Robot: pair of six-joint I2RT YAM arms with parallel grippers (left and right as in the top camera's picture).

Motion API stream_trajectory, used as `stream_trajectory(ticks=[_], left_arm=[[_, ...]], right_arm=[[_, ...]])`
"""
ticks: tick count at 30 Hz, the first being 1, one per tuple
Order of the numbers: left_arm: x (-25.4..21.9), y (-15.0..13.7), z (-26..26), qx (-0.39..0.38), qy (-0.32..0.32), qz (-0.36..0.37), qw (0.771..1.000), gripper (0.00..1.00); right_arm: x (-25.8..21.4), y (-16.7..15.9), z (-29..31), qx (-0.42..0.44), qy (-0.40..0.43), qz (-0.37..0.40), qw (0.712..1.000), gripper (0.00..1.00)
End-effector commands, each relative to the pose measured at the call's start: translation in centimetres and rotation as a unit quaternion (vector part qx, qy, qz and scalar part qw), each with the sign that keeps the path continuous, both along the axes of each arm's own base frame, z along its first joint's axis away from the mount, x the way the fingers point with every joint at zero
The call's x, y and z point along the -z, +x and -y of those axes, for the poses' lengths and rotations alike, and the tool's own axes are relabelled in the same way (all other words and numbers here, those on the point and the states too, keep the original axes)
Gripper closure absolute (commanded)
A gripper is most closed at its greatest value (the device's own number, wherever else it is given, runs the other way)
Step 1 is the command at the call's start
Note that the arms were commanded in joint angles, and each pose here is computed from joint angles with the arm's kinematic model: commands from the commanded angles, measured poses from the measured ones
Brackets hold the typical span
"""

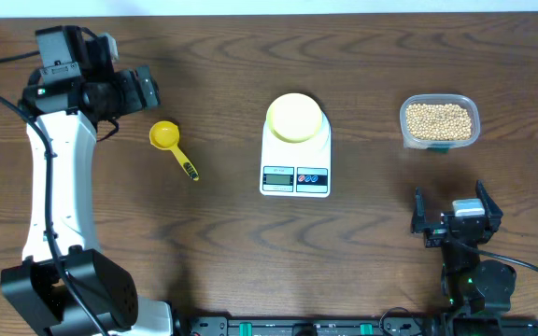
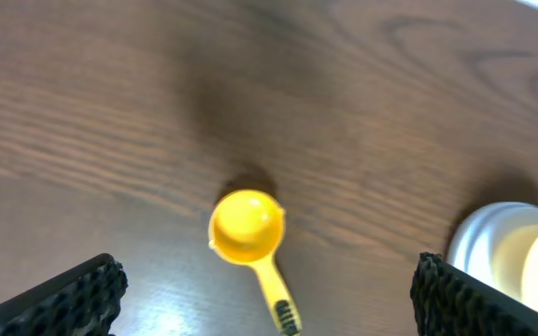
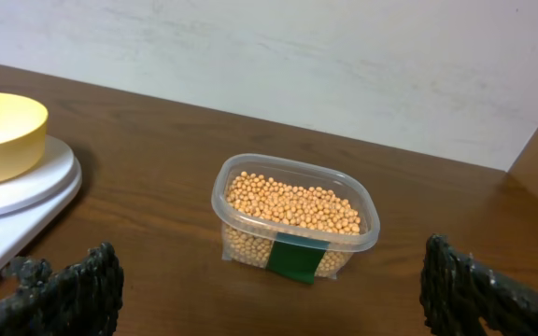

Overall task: Scoop item into bowl and weigh 50g on scale
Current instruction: 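Raise the left arm and move the left gripper over the yellow scoop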

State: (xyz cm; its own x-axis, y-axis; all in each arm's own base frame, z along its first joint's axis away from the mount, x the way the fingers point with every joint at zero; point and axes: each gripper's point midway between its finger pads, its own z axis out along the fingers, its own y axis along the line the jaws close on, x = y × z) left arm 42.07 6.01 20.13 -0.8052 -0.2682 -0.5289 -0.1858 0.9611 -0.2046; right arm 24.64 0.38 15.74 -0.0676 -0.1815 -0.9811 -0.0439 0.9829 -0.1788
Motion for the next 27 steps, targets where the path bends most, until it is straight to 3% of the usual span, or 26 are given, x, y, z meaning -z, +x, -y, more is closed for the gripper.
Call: stream_trajectory(ticks=[1,4,7,15,18,27], left_arm=[[0.8,-0.5,-1.7,-0.031,0.039,-0.017,0.999,0.00],[1.2,-0.5,-2.2,-0.036,0.048,-0.024,0.998,0.01],[2.0,-0.5,-2.2,-0.036,0.045,-0.037,0.998,0.13],[5.2,-0.2,-2.3,-0.061,0.024,-0.076,0.995,0.13],[6.8,-0.5,-2.2,-0.083,0.007,-0.102,0.991,0.21],[11.4,0.5,-2.3,-0.082,-0.003,-0.141,0.987,0.27]], right_arm=[[0.1,0.0,0.0,0.001,0.007,-0.001,1.000,0.01],[0.1,0.0,0.0,0.001,0.007,-0.001,1.000,0.01],[0.1,0.0,0.0,0.001,0.007,-0.001,1.000,0.01],[0.1,0.0,0.0,0.001,0.007,-0.001,1.000,0.01],[0.1,0.0,0.0,0.001,0.007,-0.001,1.000,0.01],[0.1,0.0,0.0,0.001,0.007,-0.001,1.000,0.01]])
